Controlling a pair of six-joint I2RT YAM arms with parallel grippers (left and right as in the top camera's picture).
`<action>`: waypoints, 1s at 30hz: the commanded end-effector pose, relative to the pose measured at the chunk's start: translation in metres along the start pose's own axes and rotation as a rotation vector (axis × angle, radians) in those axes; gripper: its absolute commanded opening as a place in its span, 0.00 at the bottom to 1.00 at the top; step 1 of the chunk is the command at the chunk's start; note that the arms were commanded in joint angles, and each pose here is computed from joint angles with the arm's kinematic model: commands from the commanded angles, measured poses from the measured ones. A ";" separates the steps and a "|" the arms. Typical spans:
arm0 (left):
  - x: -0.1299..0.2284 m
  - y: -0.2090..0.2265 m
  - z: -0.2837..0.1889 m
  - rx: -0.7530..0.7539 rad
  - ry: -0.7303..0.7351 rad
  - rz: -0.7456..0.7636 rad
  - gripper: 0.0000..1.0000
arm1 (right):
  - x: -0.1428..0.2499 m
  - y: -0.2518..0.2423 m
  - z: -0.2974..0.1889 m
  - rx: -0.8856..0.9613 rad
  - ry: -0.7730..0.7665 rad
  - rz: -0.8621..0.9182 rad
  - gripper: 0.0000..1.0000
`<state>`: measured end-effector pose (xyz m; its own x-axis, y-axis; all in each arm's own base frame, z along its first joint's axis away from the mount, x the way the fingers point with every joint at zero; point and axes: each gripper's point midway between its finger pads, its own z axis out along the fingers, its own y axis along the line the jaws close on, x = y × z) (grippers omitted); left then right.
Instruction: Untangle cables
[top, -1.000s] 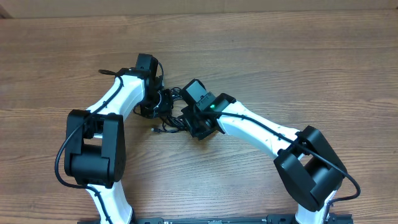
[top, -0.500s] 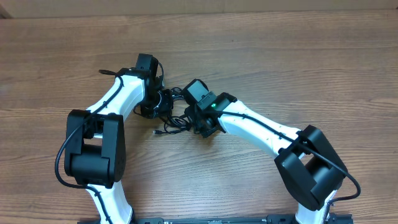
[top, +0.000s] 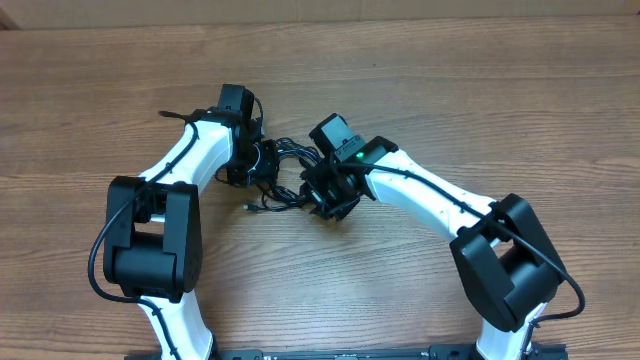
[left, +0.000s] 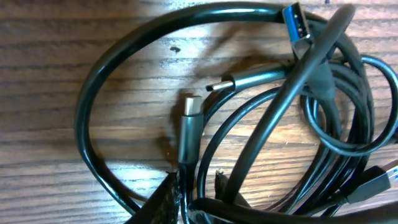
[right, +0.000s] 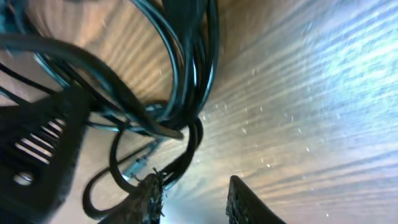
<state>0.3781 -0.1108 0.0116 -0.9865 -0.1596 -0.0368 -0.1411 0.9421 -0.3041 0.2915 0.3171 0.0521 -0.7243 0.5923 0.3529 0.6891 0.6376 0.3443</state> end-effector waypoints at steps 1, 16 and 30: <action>0.000 -0.003 0.000 0.003 -0.007 0.003 0.13 | 0.002 -0.002 0.003 0.006 -0.002 -0.003 0.34; 0.000 -0.003 0.000 0.005 -0.008 0.003 0.04 | -0.031 0.006 0.002 -0.014 -0.291 -0.013 0.29; -0.001 -0.003 0.000 0.005 -0.009 0.004 0.04 | -0.037 0.025 -0.064 0.050 -0.357 -0.913 0.24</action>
<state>0.3807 -0.1106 0.0118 -0.9855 -0.1633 -0.0467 -0.1417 0.9421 -0.3038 0.3326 0.2698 0.0667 -0.9626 0.1833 -0.1995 0.1173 0.9457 0.3030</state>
